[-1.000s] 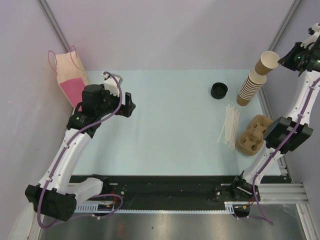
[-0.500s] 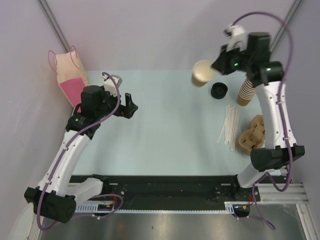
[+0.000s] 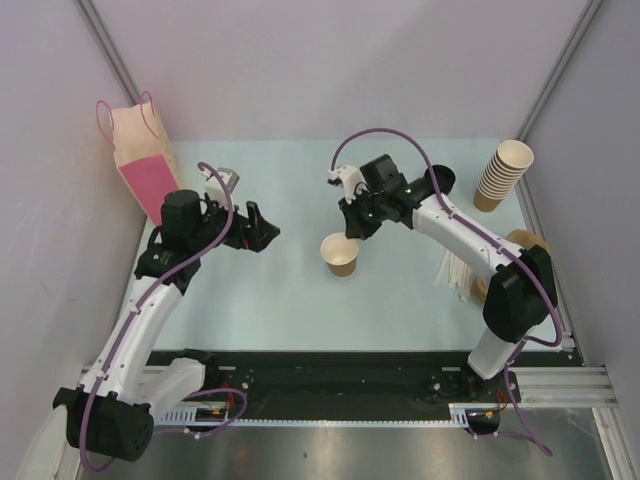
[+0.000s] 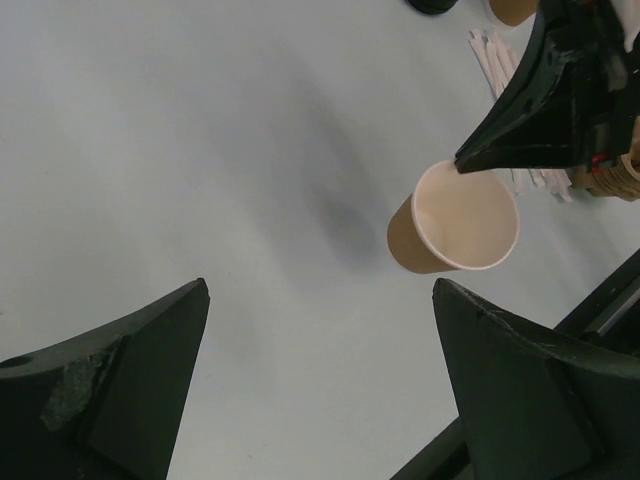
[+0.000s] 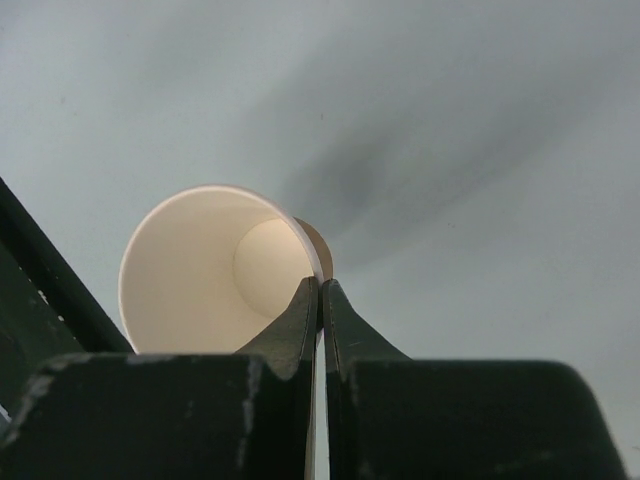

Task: Pack the takeout coffee

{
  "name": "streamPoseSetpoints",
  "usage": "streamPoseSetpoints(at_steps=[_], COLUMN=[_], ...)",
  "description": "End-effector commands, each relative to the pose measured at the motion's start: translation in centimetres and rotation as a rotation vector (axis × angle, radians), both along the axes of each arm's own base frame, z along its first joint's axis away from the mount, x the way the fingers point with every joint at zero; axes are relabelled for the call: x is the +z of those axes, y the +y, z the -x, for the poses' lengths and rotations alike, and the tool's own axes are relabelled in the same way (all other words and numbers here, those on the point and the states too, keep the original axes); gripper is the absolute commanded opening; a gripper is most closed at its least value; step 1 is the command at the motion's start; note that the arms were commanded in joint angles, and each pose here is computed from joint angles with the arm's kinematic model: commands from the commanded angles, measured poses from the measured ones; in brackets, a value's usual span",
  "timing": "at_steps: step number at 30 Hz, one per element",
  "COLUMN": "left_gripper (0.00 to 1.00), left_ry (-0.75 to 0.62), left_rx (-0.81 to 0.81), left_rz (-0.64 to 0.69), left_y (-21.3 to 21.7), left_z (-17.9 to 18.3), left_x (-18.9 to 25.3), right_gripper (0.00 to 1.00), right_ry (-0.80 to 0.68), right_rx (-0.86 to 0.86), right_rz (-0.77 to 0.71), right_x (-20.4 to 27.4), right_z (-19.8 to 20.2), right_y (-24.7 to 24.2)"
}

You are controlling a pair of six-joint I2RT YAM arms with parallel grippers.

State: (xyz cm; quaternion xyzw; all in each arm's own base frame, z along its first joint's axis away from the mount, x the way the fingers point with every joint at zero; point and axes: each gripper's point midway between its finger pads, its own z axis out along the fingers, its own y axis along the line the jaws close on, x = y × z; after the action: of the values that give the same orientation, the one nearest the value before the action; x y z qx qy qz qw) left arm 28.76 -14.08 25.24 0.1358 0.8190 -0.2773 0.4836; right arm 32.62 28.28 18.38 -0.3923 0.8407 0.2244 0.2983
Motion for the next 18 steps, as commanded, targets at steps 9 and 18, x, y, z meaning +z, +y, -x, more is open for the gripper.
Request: streamPoseSetpoints(at_steps=[9,18], left_gripper=[0.99,0.99], left_ry=[-0.051,-0.049], left_rx=[-0.066,-0.072], left_rz=[0.105,0.123], left_y=[-1.6,-1.9], left_z=[-0.2,-0.7], left_x=[0.6,0.7], right_gripper=[0.00,0.00], right_ry=[-0.090,-0.112], right_rx=[0.019,-0.021], right_rz=[-0.117,-0.164], right_x=[-2.6,-3.3], right_z=[0.2,-1.7], right_y=[1.1,-0.6])
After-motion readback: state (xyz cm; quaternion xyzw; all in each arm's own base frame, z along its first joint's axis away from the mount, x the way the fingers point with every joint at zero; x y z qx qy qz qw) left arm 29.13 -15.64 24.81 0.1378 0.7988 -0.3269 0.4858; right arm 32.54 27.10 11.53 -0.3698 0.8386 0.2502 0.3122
